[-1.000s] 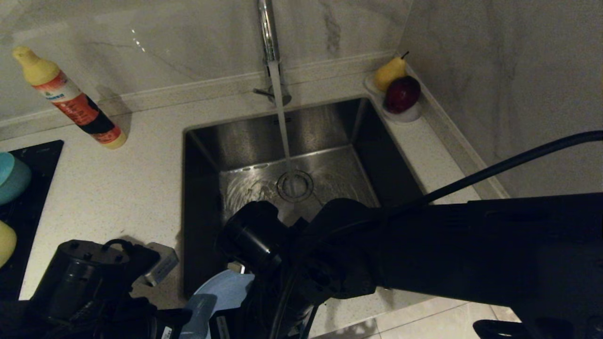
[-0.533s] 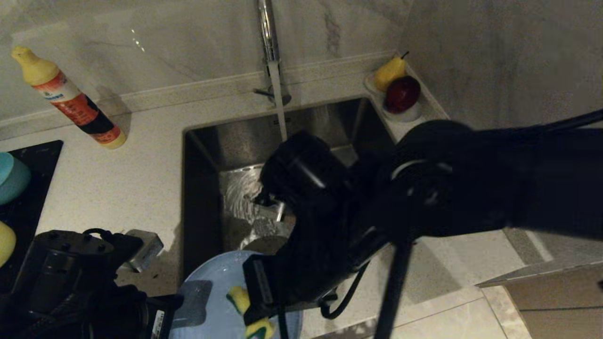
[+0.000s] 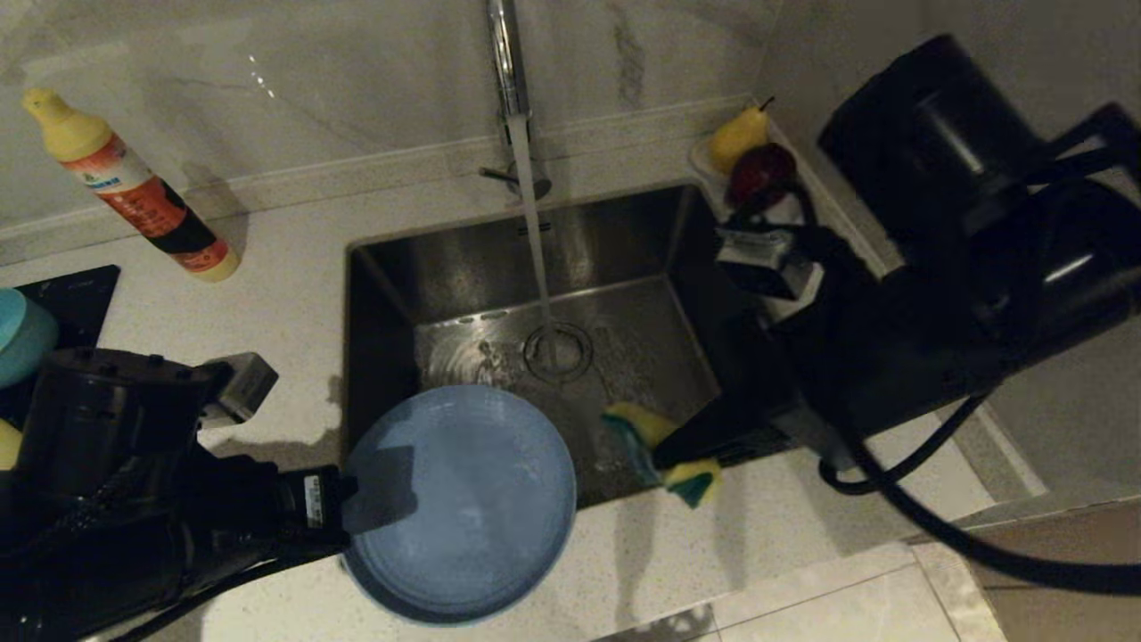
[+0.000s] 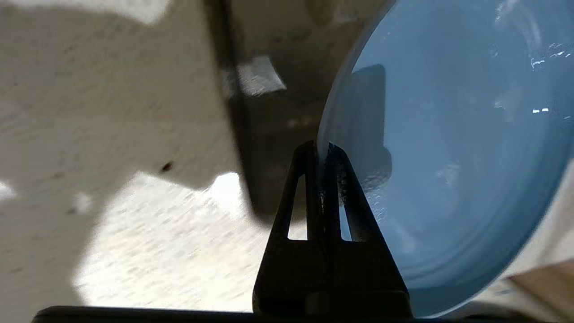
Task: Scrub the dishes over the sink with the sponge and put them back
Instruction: Wipe the plate, then rinse the plate
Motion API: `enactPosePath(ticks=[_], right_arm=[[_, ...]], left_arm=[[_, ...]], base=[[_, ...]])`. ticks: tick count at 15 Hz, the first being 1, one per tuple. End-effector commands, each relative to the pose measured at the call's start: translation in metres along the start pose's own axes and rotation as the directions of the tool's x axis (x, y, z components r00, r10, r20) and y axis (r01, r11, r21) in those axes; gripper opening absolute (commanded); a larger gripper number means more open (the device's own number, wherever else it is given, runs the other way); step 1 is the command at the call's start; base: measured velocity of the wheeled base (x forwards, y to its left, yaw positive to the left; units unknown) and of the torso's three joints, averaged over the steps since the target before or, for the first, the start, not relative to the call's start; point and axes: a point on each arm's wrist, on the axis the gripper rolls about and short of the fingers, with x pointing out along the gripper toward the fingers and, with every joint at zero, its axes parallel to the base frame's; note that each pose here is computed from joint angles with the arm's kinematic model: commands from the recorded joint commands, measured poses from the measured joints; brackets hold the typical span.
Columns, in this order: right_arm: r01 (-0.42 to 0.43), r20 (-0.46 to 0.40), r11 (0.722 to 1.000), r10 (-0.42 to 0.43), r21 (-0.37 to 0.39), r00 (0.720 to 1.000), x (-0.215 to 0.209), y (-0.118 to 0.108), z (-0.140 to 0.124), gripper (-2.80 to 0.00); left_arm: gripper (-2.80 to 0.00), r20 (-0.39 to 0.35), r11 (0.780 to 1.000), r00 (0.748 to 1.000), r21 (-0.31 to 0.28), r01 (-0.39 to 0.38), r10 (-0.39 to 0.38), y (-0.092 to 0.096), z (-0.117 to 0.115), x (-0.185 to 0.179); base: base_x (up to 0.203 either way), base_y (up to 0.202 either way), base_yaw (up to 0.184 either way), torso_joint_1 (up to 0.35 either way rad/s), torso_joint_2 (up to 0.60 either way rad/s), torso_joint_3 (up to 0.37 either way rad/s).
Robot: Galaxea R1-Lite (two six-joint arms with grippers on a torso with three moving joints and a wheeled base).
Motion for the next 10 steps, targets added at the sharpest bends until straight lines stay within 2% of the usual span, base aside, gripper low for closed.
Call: enactPosePath(ticks=[1, 3, 6, 8, 10], right_arm=[[-0.037, 0.101, 0.999, 0.036, 0.007, 0.994, -0.050, -0.002, -0.010, -2.80], [-0.049, 0.124, 0.998, 0.045, 0.029, 0.991, -0.065, -0.010, -0.015, -2.80], [-0.045, 0.122, 0.998, 0.038, 0.051, 0.992, -0.071, -0.023, -0.021, -2.80], [-0.043, 0.111, 0.997, 0.036, 0.062, 0.993, -0.071, -0.029, -0.024, -2.80], [-0.035, 0.101, 0.996, 0.026, 0.081, 0.995, -0.069, -0.035, -0.026, -2.80]], left_arm=[[-2.80, 0.000, 0.998, 1.000, -0.061, -0.020, 0.020, -0.002, 0.010, 0.013], [-2.80, 0.022, 0.989, 1.000, -0.150, -0.015, 0.019, -0.004, 0.020, 0.015], [-2.80, 0.042, 0.979, 0.999, -0.204, -0.001, 0.010, -0.008, 0.030, 0.024], [-2.80, 0.097, 0.970, 0.995, -0.242, 0.035, -0.011, -0.013, 0.037, 0.035], [-2.80, 0.137, 0.966, 0.990, -0.254, 0.058, -0.024, -0.017, 0.042, 0.051]], base=[[0.000, 0.000, 0.000, 0.000, 0.00, 0.000], [0.000, 0.000, 0.000, 0.000, 0.00, 0.000], [0.000, 0.000, 0.000, 0.000, 0.00, 0.000], [0.000, 0.000, 0.000, 0.000, 0.00, 0.000], [0.000, 0.000, 0.000, 0.000, 0.00, 0.000]])
